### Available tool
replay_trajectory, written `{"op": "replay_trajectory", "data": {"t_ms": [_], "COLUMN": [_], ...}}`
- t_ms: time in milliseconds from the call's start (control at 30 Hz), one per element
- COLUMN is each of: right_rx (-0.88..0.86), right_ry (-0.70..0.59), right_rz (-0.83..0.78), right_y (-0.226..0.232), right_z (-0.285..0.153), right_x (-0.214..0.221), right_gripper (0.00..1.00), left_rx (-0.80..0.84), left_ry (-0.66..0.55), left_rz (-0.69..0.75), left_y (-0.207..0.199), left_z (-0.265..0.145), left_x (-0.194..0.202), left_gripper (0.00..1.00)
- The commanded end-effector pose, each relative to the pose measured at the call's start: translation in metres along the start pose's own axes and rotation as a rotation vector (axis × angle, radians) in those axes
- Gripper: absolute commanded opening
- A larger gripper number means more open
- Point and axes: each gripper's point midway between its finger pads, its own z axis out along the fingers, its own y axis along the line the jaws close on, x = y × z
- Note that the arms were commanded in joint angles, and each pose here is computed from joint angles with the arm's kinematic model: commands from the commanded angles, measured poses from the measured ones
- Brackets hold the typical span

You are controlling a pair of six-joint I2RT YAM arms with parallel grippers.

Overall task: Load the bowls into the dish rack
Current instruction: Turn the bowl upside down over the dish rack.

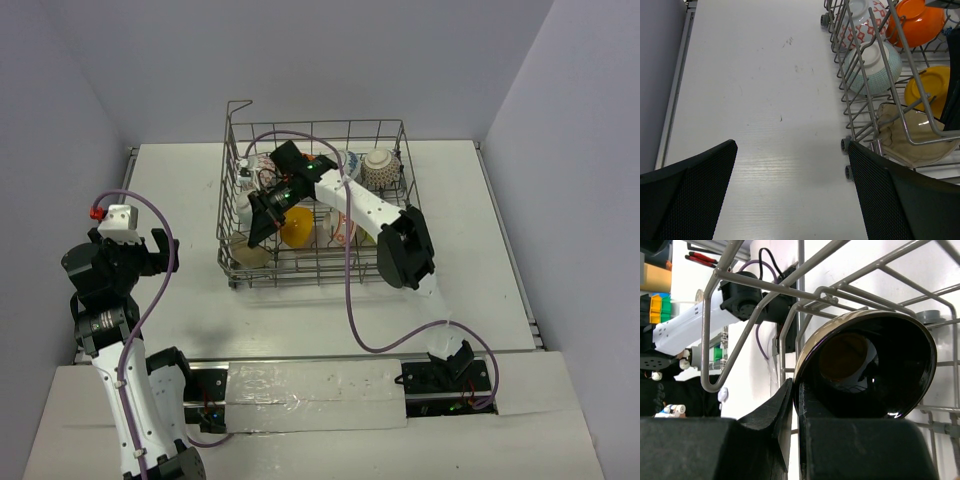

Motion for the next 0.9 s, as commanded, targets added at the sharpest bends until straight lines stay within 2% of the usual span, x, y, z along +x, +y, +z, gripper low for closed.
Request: {"op": "replay_trajectory", "data": {"t_ms": [0, 400, 867], "right_rx": [0.004, 0.015, -0.054], "right_ry": [-0.039, -0.064, -0.082], "right_rz": [-0.032, -0.038, 0.051], "right_y": [-0.001, -0.004, 0.021], "right_z": [-0.016, -0.034, -0.012], "right_x": [-0.015, -0.018, -0.009], "right_gripper": [0.0, 0.0, 0.0], "left_rx": [0.023, 0.025, 0.028], "left_ry": [-0.022, -0.023, -0.028], "left_rz": [0.007, 0.002, 0.001], "left_y": [-0.002, -0.003, -0.003], "left_z": [0.002, 0.003, 0.001], "left_x": [-0.003, -0.003, -0.005], "left_gripper": [0.99, 0.99, 0.99]}}
